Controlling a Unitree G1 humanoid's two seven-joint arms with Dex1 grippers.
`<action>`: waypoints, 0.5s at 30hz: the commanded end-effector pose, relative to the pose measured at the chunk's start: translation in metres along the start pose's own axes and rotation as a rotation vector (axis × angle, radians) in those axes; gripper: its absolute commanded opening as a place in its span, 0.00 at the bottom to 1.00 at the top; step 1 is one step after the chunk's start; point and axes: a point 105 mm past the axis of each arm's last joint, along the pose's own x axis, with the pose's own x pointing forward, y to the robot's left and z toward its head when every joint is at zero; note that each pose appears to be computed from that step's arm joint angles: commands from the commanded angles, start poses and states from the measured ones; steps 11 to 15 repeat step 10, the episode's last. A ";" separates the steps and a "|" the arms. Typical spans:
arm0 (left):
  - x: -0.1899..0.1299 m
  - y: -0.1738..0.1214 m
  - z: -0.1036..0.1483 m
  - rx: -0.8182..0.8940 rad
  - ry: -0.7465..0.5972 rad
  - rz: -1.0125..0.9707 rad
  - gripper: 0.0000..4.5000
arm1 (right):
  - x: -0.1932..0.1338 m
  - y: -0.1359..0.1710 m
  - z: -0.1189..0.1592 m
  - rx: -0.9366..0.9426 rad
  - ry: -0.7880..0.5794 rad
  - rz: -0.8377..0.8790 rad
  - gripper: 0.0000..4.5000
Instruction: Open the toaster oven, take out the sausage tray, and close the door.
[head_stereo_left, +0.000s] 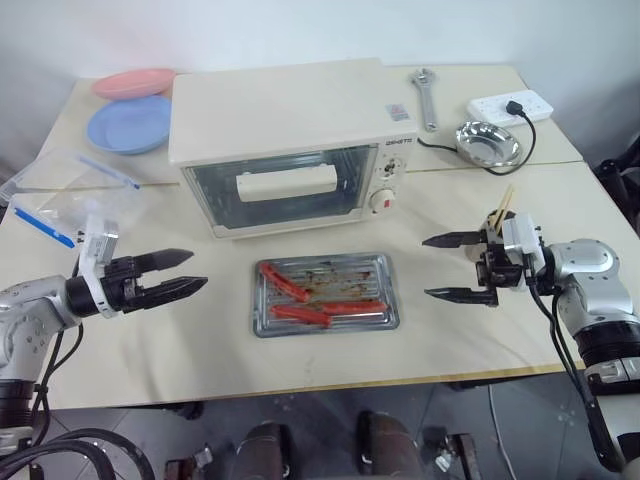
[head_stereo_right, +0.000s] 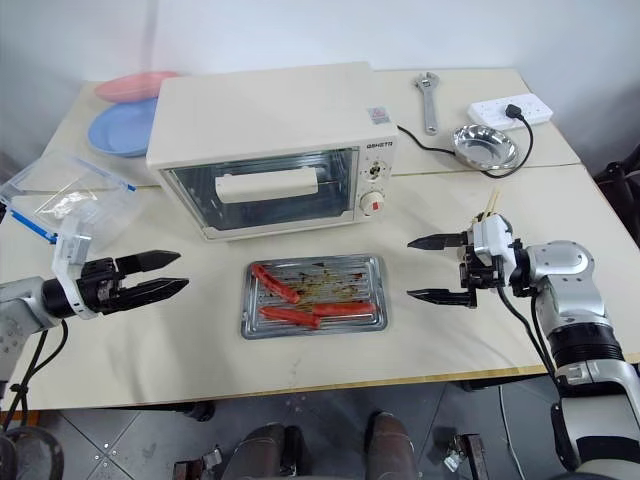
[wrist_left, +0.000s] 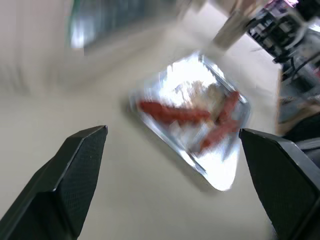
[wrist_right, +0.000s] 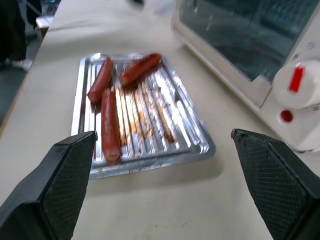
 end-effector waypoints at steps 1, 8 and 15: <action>-0.020 -0.002 -0.029 0.201 0.165 -0.023 1.00 | -0.006 0.003 -0.006 -0.055 0.059 0.043 1.00; -0.039 0.006 -0.045 0.182 0.170 -0.019 1.00 | -0.004 -0.003 -0.013 -0.002 0.059 -0.033 1.00; -0.038 0.003 -0.045 0.176 0.168 -0.053 1.00 | -0.004 -0.006 -0.016 0.016 0.088 -0.063 1.00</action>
